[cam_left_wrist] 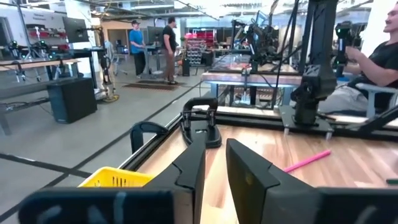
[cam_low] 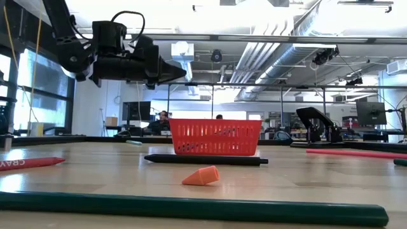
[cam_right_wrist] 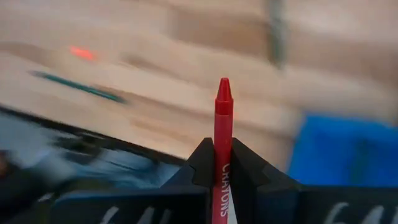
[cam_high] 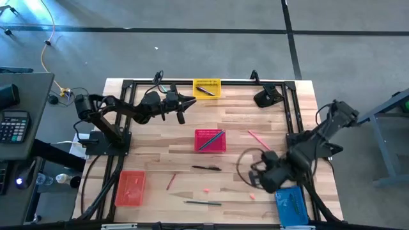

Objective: Sort crayons/erasers/pens/pencils in bins
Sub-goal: Put the red crayon into the blue bin, then put the black ball pen into the yellow bin

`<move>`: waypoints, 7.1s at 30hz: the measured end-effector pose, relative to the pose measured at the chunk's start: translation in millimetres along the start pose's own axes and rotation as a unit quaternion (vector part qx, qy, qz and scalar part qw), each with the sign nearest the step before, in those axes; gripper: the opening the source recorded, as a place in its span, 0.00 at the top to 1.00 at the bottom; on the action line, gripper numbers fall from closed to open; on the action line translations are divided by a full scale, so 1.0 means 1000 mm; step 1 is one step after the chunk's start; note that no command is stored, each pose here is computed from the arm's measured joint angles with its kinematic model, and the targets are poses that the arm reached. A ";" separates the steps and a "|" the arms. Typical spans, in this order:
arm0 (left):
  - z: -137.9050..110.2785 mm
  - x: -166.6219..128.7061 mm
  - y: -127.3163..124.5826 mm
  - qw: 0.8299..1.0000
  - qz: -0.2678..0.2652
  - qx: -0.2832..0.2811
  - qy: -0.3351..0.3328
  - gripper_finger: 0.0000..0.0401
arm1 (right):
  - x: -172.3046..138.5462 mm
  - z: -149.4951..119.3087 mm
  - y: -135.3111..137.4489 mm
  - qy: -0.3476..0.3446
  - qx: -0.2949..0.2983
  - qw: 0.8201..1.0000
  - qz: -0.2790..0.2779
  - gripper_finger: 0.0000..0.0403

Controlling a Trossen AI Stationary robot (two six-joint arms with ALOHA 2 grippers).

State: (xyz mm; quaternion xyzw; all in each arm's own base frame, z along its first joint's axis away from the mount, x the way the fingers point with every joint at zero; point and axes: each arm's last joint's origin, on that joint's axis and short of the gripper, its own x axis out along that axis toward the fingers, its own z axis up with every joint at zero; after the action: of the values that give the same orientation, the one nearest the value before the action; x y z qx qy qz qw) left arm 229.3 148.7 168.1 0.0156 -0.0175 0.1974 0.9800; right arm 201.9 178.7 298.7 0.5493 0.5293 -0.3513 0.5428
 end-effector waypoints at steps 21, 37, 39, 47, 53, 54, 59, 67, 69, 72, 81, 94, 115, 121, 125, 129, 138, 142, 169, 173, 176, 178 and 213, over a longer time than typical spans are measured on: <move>-0.004 -0.005 0.006 1.000 0.011 -0.008 0.011 0.94 | 0.069 -0.066 -0.034 0.025 -0.005 0.974 -0.223 0.98; -0.005 -0.005 0.006 1.000 0.009 -0.009 0.016 0.98 | 0.123 -0.068 -0.063 0.047 -0.059 0.972 -0.225 0.98; -0.006 -0.005 0.006 1.000 0.009 -0.009 0.016 0.98 | 0.127 -0.069 -0.065 0.057 -0.063 0.973 -0.217 0.98; -0.006 -0.005 0.006 1.000 0.010 -0.005 0.017 0.98 | 0.138 -0.064 -0.072 0.060 -0.055 0.972 -0.219 0.91; -0.006 -0.005 0.006 1.000 0.010 -0.005 0.016 0.98 | 0.133 -0.069 -0.070 0.095 -0.049 0.965 -0.239 0.74; -0.006 -0.005 0.006 1.000 0.010 -0.005 0.016 0.98 | 0.132 -0.070 -0.069 0.097 -0.048 0.965 -0.240 0.72; -0.006 -0.005 0.006 1.000 0.011 -0.005 0.016 0.98 | 0.112 -0.077 -0.055 0.130 -0.071 0.967 -0.207 0.65; -0.006 -0.005 0.006 1.000 0.013 0.001 0.017 0.98 | 0.046 -0.056 -0.041 0.070 -0.098 0.972 -0.203 0.83; -0.006 -0.005 0.006 1.000 0.013 0.001 0.017 0.98 | 0.029 -0.047 -0.038 0.023 -0.114 0.978 -0.172 0.92; -0.006 -0.005 0.006 1.000 0.013 0.002 0.017 0.98 | 0.011 -0.030 -0.035 -0.078 -0.139 0.983 -0.095 0.98; -0.006 -0.005 0.006 1.000 0.012 0.009 0.017 0.98 | 0.027 0.028 -0.029 -0.178 -0.219 0.959 -0.002 0.99; -0.007 -0.005 0.006 0.999 0.011 0.041 0.026 0.98 | 0.102 0.094 0.006 -0.244 -0.386 0.868 0.196 1.00; -0.009 -0.005 0.006 0.998 0.011 0.043 0.033 0.98 | 0.132 0.093 0.090 -0.192 -0.528 0.827 0.038 0.90; -0.009 -0.005 0.006 0.999 0.010 0.041 0.033 0.98 | 0.135 0.104 0.105 -0.175 -0.516 0.838 0.033 0.72; -0.009 -0.005 0.006 0.999 0.010 0.040 0.034 0.98 | 0.137 0.113 0.105 -0.175 -0.513 0.840 0.024 0.62; -0.009 -0.005 0.005 0.999 0.009 0.038 0.036 0.98 | 0.138 0.119 0.105 -0.174 -0.526 0.833 0.014 0.57; -0.010 -0.005 0.005 0.998 0.009 0.039 0.038 0.98 | 0.161 0.120 0.106 -0.128 -0.546 0.828 0.009 0.57; -0.010 -0.005 0.005 0.998 0.010 0.039 0.038 0.98 | 0.164 0.121 0.106 -0.127 -0.549 0.826 0.006 0.57; -0.010 -0.005 0.005 0.998 0.009 0.043 0.040 0.98 | 0.155 0.120 0.120 -0.158 -0.565 0.809 0.028 0.57; -0.010 -0.005 0.005 0.998 0.009 0.043 0.040 0.98 | 0.161 0.117 0.118 -0.153 -0.572 0.805 0.028 0.57; -0.011 -0.005 0.005 0.998 0.009 0.042 0.043 0.98 | 0.174 0.117 0.116 -0.137 -0.580 0.803 0.016 0.57; -0.011 -0.005 0.005 0.998 0.009 0.042 0.044 0.98 | 0.180 0.116 0.116 -0.135 -0.586 0.799 0.010 0.57; -0.012 -0.005 0.007 0.998 0.025 0.042 0.049 0.98 | 0.095 0.102 0.107 -0.105 -0.481 0.864 0.108 0.93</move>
State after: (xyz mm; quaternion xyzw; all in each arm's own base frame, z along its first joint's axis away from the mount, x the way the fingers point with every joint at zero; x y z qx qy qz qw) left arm 222.3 153.3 156.4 0.0467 0.0380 0.2228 0.9730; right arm 342.8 114.4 215.1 0.2341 0.5096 -0.0480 0.8266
